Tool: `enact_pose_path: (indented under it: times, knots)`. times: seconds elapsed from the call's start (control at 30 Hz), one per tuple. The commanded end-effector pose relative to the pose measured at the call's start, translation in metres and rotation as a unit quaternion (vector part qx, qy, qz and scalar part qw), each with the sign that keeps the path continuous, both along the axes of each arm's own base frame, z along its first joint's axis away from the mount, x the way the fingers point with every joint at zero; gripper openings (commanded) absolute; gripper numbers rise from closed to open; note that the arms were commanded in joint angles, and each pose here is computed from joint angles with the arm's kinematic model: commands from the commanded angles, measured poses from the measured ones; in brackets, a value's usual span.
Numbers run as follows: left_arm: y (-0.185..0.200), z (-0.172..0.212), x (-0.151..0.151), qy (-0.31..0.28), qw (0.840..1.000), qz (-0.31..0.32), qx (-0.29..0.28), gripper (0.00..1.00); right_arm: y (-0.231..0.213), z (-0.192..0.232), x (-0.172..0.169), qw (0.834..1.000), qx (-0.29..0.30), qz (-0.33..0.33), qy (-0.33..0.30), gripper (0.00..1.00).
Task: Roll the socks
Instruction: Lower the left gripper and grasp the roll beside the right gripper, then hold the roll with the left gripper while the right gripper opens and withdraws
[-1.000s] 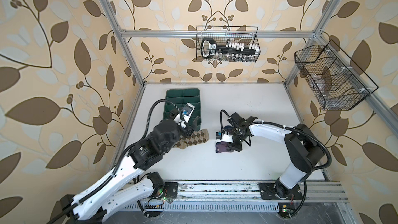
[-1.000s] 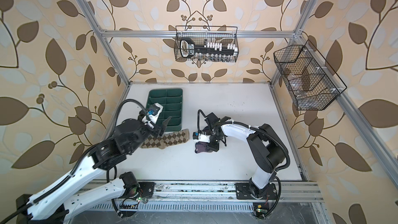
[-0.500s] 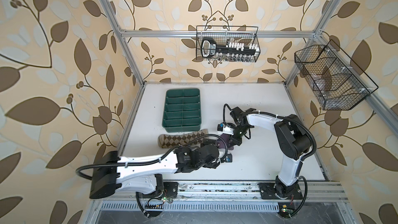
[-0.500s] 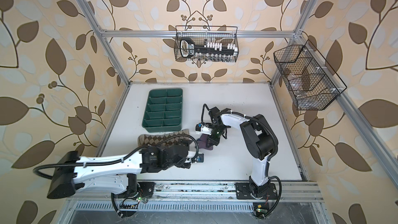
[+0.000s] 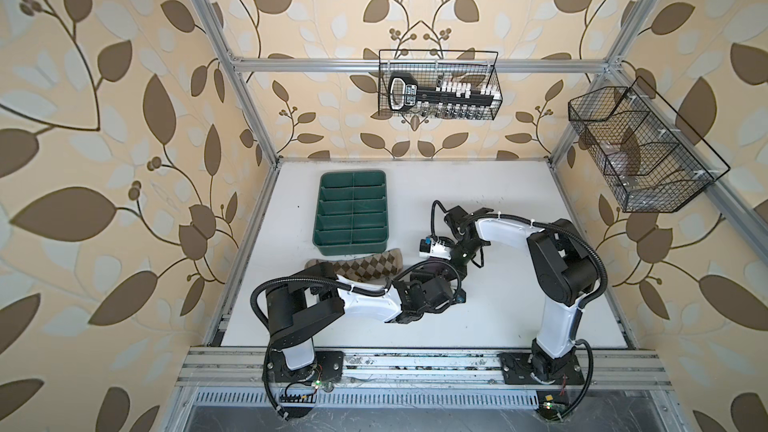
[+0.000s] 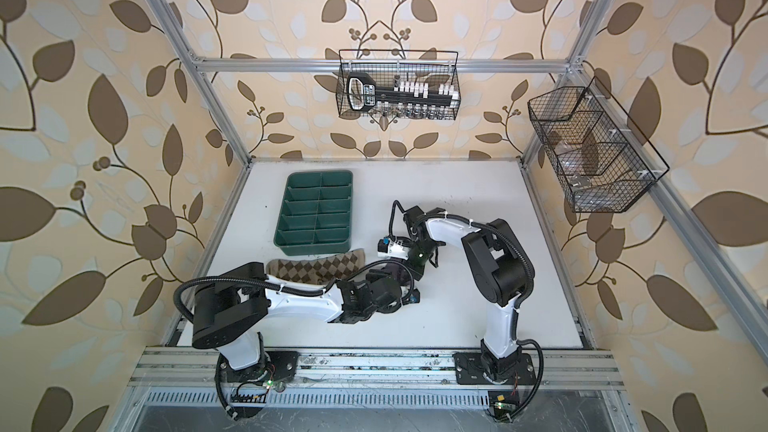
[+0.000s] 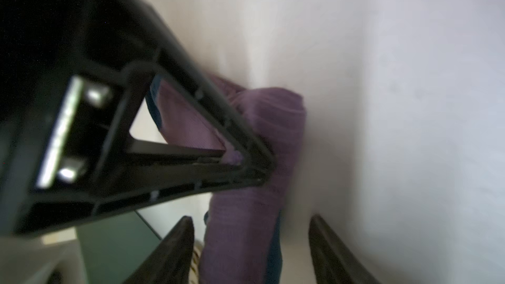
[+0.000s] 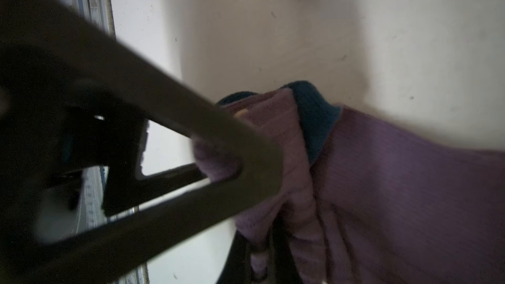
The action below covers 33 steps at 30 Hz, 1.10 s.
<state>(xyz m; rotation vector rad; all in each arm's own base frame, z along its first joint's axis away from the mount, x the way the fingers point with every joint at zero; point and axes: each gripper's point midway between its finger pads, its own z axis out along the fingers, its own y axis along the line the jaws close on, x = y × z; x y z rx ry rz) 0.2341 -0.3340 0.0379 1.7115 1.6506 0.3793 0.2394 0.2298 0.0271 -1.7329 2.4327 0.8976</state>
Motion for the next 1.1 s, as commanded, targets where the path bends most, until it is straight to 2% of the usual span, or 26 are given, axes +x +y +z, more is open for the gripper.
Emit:
enact_pose_path:
  times: [0.0,0.07,0.13,0.27,0.37,0.47,0.57,0.63,0.7,0.8,0.87,0.93,1.0,1.07]
  knots:
    - [-0.009,0.007,0.011,-0.008,0.999,0.024,-0.029,0.35,-0.014,-0.025,-0.005,0.999,-0.039,0.019,-0.012,0.06]
    - [-0.004,0.002,0.010,0.004,0.999,0.033,-0.020,0.20,-0.011,-0.017,-0.001,1.000,-0.020,0.008,-0.020,0.07]
    - [0.002,0.000,0.005,0.027,0.999,0.037,-0.009,0.13,-0.006,-0.001,0.010,0.999,0.015,-0.019,-0.044,0.11]
    - [0.008,0.004,-0.010,0.085,0.996,0.041,-0.008,0.11,-0.007,0.046,0.042,0.985,0.096,-0.094,-0.110,0.26]
    - [0.012,0.003,-0.023,0.129,0.991,0.034,0.004,0.11,-0.022,0.090,0.071,0.958,0.152,-0.169,-0.173,0.34]
    - [0.014,-0.003,-0.030,0.180,0.983,0.038,0.019,0.11,-0.053,0.138,0.096,0.913,0.186,-0.259,-0.255,0.40]
    - [0.011,-0.011,-0.033,0.255,0.965,0.061,0.027,0.12,-0.105,0.180,0.114,0.847,0.168,-0.376,-0.337,0.42]
    - [0.006,-0.015,-0.034,0.310,0.947,0.081,0.029,0.12,-0.137,0.206,0.107,0.803,0.130,-0.430,-0.393,0.45]
    - [0.001,-0.017,-0.032,0.360,0.927,0.101,0.025,0.12,-0.150,0.227,0.087,0.776,0.108,-0.439,-0.440,0.45]
    - [-0.004,-0.022,-0.023,0.428,0.892,0.142,0.019,0.12,-0.136,0.241,0.043,0.776,0.095,-0.374,-0.499,0.46]
    - [-0.008,-0.025,-0.014,0.466,0.868,0.174,0.009,0.13,-0.120,0.233,0.013,0.790,0.077,-0.301,-0.529,0.48]
    - [-0.009,-0.030,-0.011,0.513,0.836,0.198,0.003,0.14,-0.108,0.218,-0.011,0.802,0.052,-0.234,-0.547,0.50]
    - [-0.010,-0.038,-0.008,0.551,0.806,0.215,-0.001,0.15,-0.097,0.188,-0.033,0.818,0.010,-0.134,-0.559,0.52]
    - [-0.009,-0.046,-0.006,0.575,0.786,0.229,-0.002,0.15,-0.089,0.156,-0.044,0.823,-0.031,-0.055,-0.564,0.58]
